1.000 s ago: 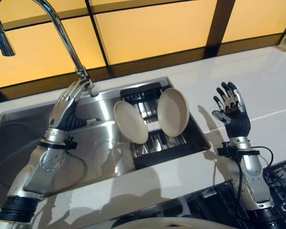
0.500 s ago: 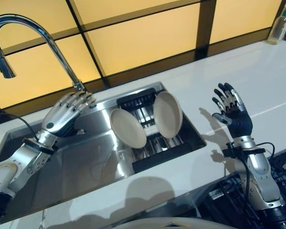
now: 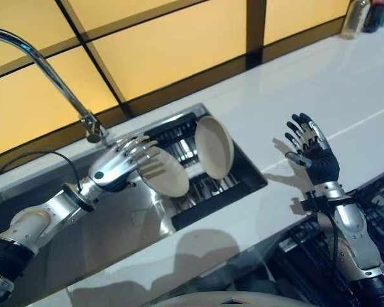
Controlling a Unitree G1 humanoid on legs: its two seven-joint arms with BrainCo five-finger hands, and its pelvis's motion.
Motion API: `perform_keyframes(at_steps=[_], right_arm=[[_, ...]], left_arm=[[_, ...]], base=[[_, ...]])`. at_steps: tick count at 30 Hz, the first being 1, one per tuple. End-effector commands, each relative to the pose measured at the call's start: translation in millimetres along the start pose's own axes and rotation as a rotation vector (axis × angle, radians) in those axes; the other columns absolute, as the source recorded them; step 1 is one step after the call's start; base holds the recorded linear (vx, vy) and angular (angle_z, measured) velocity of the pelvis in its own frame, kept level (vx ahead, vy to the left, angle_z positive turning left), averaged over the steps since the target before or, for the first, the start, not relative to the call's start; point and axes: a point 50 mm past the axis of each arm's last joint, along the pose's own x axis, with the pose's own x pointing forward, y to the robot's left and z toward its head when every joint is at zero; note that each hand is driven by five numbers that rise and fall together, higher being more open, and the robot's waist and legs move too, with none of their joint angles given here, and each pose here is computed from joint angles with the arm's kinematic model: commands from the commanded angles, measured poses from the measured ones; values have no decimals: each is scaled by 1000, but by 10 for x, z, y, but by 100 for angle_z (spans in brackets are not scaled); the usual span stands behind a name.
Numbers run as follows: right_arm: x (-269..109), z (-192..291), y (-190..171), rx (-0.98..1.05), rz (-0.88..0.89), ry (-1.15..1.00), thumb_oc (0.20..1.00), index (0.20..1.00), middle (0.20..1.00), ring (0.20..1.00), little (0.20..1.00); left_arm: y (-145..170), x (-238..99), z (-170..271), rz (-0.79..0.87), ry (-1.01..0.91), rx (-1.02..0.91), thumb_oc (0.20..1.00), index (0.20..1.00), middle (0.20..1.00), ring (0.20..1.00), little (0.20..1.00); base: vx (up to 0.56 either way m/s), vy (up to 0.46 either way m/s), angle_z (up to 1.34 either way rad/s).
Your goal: Pick up plates and place into dishwasher.
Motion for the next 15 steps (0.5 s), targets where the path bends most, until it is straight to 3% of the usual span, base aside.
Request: perform_keyframes(at_steps=[1, 14, 15], right_arm=[[112, 183, 37, -6, 56, -95, 1000, 1000, 1000, 1000, 1000], [91, 155, 17, -13, 76, -79, 1000, 1000, 1000, 1000, 1000], [90, 148, 19, -11, 75, -77, 1000, 1000, 1000, 1000, 1000]], left_arm=[[263, 150, -225, 149, 47, 89, 1000, 1000, 1000, 1000, 1000], [8, 147, -89, 19, 60, 24, 1000, 1000, 1000, 1000, 1000], [-1, 146, -96, 20, 75, 13, 805, 805, 805, 805, 805]], base=[[31, 14, -14], [14, 7, -4], [0, 0, 0]])
